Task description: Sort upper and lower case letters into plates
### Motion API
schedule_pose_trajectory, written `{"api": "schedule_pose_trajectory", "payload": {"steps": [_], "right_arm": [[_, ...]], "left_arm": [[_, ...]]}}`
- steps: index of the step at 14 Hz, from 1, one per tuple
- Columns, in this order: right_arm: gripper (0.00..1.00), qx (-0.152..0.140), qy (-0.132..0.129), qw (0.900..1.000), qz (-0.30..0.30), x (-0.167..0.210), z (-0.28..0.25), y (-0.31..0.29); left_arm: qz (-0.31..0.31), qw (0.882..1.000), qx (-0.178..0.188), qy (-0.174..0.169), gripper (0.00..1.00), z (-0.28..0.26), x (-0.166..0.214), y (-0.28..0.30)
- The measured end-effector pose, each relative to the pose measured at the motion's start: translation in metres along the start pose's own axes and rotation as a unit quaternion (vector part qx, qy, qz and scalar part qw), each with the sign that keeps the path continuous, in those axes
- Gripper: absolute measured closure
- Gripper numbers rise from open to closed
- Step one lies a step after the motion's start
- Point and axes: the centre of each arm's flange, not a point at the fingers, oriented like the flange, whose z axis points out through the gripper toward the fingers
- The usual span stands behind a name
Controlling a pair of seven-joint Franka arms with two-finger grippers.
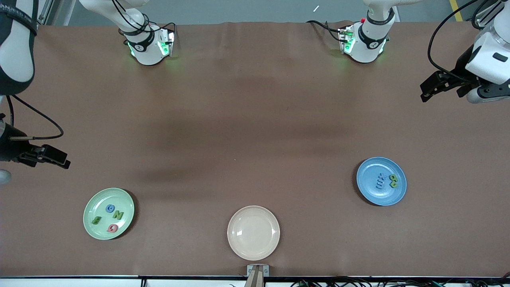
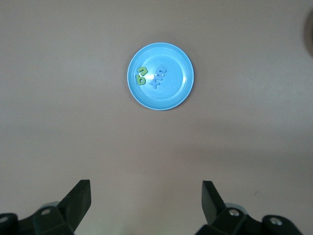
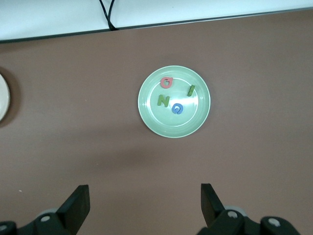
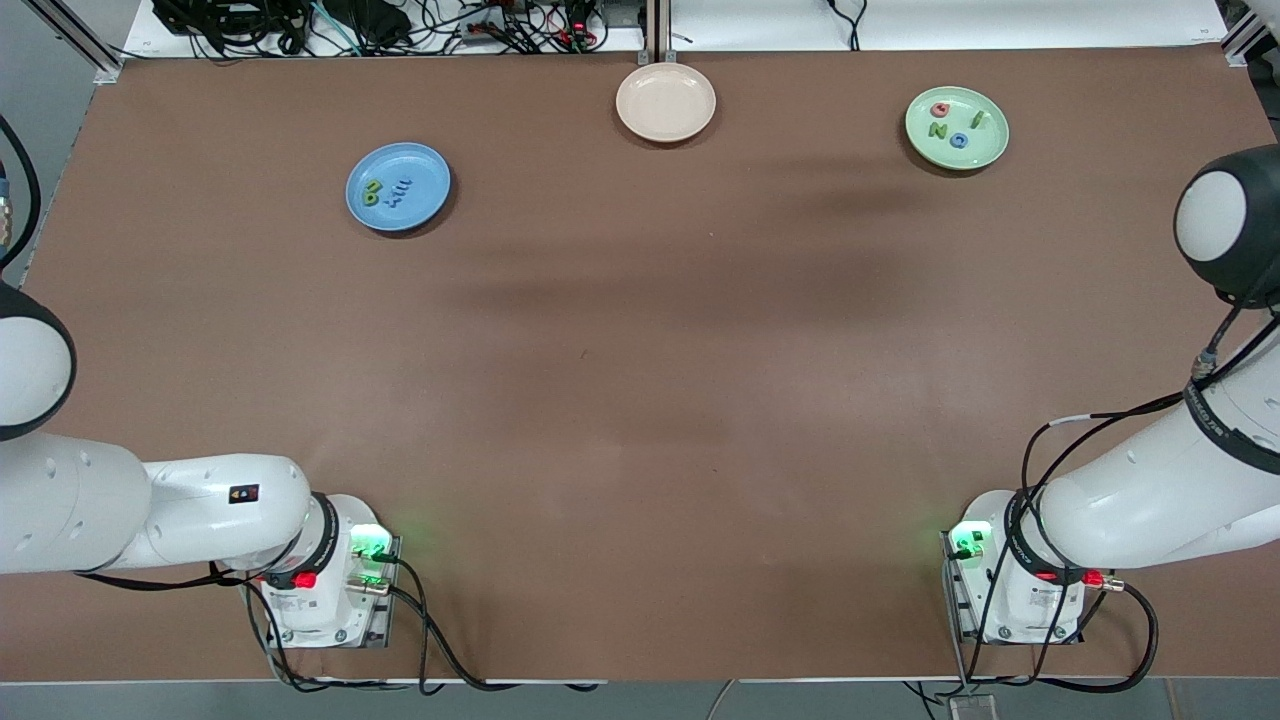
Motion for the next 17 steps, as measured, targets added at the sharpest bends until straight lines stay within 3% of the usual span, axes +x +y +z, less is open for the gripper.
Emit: {"api": "schedule_pose_trajectory", "payload": {"steps": [3, 9, 17], "right_arm": [[0.00, -0.013, 0.006, 1.000, 0.004, -0.019, -0.034, -0.013], [0.00, -0.008, 0.013, 1.000, 0.008, -0.072, -0.077, -0.019], [0.00, -0.009, 0.012, 1.000, 0.005, -0.073, -0.078, 0.002]], "left_arm": [[0.000, 1.000, 0.000, -0.001, 0.00, 0.000, 0.000, 0.000], [-0.012, 1.000, -0.001, -0.001, 0.00, 0.000, 0.004, -0.018], [-0.009, 1.000, 0.003, -0.017, 0.00, -0.005, -0.001, -0.023]]}}
